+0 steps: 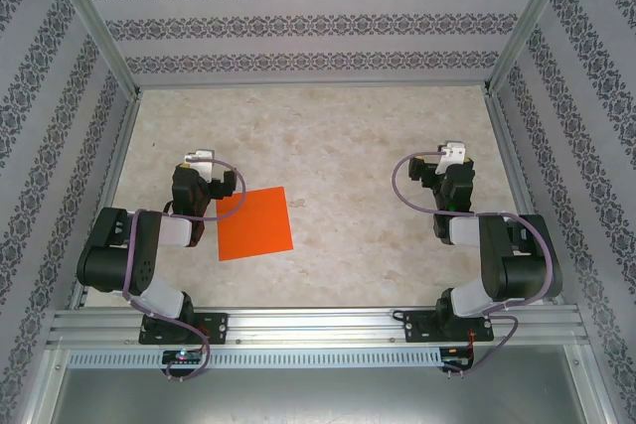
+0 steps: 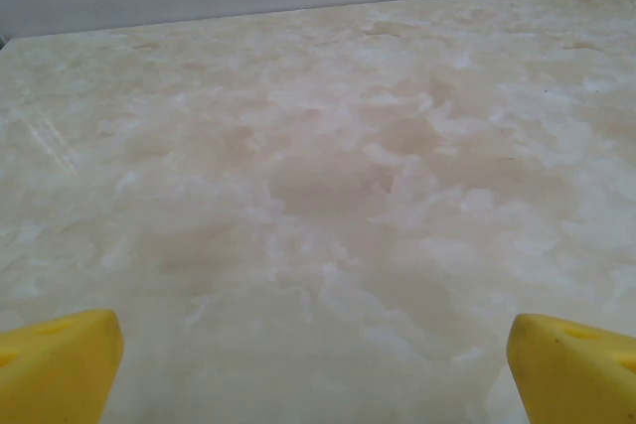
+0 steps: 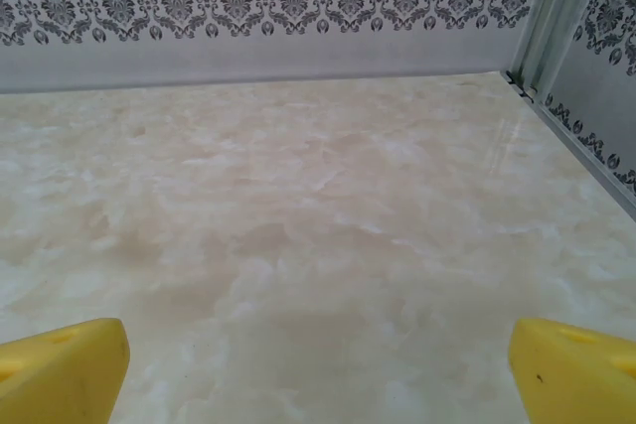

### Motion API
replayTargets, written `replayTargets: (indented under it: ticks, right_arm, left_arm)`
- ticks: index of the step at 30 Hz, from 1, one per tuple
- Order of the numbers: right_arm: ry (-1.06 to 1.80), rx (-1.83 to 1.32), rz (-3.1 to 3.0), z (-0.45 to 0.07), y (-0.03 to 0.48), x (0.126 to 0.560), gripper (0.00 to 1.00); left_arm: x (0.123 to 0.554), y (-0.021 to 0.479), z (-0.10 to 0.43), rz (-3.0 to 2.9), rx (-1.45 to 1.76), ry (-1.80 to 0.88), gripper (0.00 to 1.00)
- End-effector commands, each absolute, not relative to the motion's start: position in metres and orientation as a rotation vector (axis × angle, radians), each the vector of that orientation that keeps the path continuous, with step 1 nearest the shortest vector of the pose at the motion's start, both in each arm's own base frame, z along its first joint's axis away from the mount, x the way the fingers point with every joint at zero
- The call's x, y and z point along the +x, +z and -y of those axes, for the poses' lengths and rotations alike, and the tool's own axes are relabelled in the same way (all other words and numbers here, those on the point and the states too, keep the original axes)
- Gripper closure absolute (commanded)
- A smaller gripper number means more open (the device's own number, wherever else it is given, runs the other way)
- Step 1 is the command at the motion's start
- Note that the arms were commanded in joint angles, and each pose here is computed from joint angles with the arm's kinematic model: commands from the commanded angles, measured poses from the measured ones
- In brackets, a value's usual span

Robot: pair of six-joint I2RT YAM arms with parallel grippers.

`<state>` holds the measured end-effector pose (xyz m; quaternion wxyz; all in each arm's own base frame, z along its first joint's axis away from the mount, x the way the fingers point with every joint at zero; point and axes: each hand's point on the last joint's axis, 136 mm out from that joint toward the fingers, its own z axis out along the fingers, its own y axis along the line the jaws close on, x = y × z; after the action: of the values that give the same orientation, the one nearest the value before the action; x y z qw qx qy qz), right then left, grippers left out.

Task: Fold a paper plane with a square sheet of paper (pick it up from the middle)
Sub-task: Move the square sheet of paper to the center of the table.

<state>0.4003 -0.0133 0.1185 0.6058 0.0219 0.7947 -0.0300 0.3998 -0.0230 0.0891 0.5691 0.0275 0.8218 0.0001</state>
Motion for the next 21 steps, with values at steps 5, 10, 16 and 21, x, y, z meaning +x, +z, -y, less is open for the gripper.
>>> replayTargets:
  ticks: [5,10,16,21]
  right_arm:
    - [-0.054,0.030,-1.811,0.0124,0.1261,0.4024,0.02]
    - [-0.054,0.032,-1.809,0.0129,0.1270,0.4026,0.02]
    - [-0.052,0.030,-1.810,0.0126,0.1264,0.4024,0.02]
    - [-0.051,0.032,-1.810,0.0127,0.1266,0.4026,0.02]
  left_arm:
    - [0.4068,0.1025,0.0207,-1.888,0.071,0.006,0.00]
    - [0.4068,0.1026,0.0208,-1.887,0.071,0.006,0.00]
    - [0.4069,0.1027,0.0209,-1.887,0.072,0.005,0.00]
    - [0.4067,0.1025,0.0210,-1.887,0.072,0.005,0.00]
